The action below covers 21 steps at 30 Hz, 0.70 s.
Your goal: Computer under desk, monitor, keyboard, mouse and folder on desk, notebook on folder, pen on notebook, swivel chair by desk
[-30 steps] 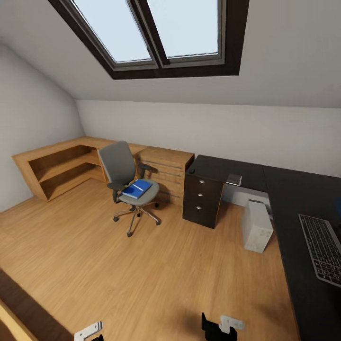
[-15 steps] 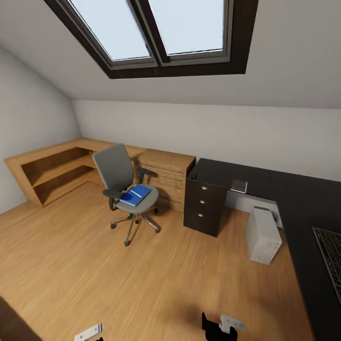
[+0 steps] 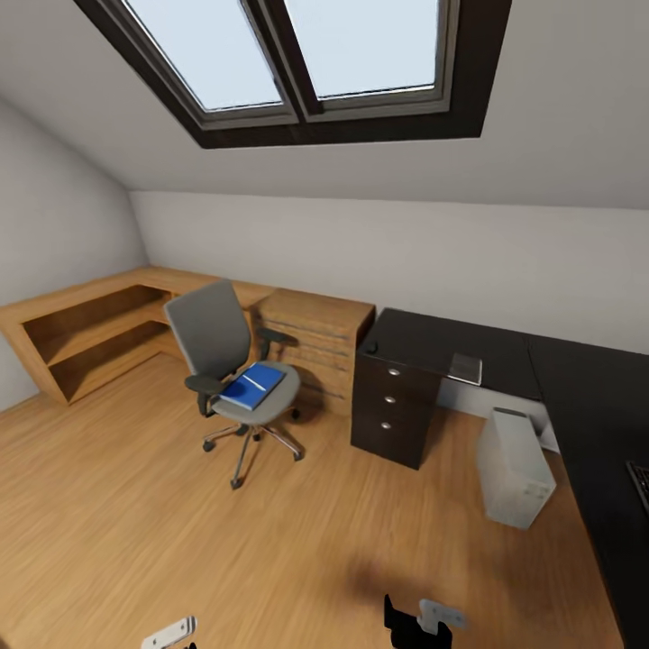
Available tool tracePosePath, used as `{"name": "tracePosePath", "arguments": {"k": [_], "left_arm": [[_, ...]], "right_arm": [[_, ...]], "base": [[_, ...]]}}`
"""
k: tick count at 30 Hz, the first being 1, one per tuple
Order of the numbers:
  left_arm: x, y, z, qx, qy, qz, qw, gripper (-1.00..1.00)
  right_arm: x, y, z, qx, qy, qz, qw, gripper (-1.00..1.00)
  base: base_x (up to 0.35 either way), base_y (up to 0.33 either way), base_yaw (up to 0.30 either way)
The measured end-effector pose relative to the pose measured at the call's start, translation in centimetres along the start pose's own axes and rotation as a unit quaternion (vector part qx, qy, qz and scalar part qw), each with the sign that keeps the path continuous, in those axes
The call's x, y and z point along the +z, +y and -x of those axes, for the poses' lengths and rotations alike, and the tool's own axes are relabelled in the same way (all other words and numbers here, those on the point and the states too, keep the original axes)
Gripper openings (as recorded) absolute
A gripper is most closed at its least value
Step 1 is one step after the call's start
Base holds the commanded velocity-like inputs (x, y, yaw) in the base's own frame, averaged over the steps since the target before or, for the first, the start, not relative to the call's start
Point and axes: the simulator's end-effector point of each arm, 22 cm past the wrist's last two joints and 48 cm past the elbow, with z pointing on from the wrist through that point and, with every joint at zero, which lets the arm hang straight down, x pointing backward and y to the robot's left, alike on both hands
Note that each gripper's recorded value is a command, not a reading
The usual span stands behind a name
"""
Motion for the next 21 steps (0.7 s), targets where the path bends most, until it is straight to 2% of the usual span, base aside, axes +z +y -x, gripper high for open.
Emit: {"name": "tracePosePath", "arguments": {"k": [21], "left_arm": [[-0.01,-0.03,-0.04,0.000,0.000,0.000,1.0000,1.00]], "right_arm": [[-0.01,-0.01,-0.02,0.000,0.000,0.000,1.0000,1.00]], "base": [[0.332,0.000,0.000]]}}
